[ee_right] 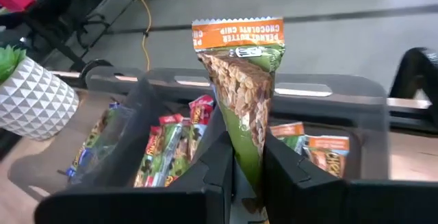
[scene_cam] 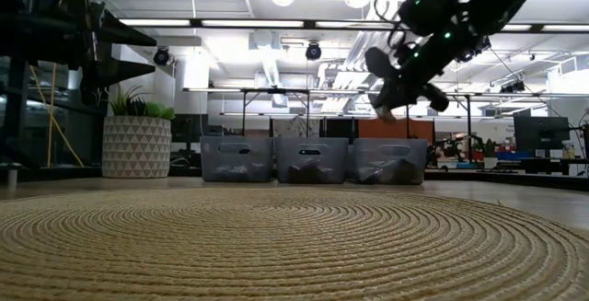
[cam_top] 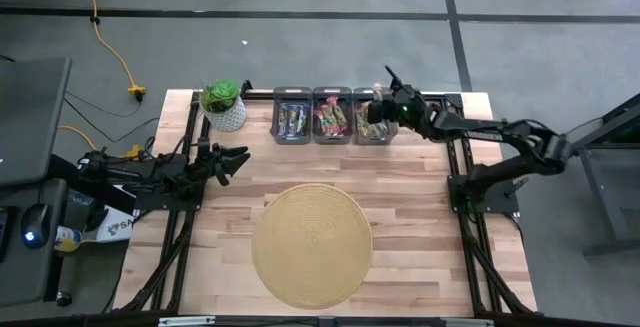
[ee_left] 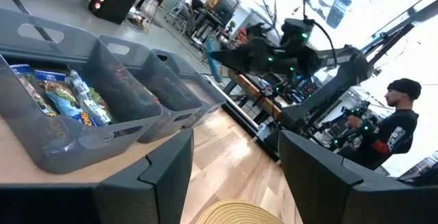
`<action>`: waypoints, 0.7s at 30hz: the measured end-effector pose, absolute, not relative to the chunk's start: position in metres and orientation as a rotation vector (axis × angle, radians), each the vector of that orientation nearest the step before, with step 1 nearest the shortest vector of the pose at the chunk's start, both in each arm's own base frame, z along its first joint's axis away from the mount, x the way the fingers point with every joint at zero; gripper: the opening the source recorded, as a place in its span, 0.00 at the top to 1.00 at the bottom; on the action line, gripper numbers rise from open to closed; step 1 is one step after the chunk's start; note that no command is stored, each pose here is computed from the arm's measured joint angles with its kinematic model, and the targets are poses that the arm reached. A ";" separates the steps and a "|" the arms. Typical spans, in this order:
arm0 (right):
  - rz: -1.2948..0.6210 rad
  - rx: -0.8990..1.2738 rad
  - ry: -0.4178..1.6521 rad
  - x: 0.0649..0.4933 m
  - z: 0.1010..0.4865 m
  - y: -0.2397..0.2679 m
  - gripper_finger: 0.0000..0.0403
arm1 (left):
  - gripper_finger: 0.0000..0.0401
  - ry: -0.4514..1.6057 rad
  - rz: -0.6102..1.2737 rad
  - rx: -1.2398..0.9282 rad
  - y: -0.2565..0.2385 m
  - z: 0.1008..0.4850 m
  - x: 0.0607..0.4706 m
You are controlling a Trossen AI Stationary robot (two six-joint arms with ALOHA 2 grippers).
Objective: Pick and place Granola Bars by type
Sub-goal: Put the yellow granola bar into the right black bin
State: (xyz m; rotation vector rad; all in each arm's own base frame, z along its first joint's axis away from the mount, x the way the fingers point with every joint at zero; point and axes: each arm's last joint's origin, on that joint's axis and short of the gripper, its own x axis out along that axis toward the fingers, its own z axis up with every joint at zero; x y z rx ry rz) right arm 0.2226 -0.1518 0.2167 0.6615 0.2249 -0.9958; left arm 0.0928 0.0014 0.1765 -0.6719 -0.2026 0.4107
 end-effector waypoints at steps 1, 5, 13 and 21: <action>-0.990 0.671 0.237 0.225 0.215 -0.157 0.89 | 0.47 -0.203 0.411 -0.672 0.001 0.177 0.093; -0.961 0.691 0.323 0.240 0.211 -0.176 0.89 | 0.47 -0.203 0.411 -0.672 0.001 0.177 0.093; -0.955 0.593 0.646 0.278 0.219 -0.204 0.89 | 0.47 -0.203 0.410 -0.672 0.001 0.177 0.093; -1.041 0.661 0.750 0.290 0.224 -0.217 0.88 | 0.47 -0.203 0.410 -0.672 0.001 0.177 0.093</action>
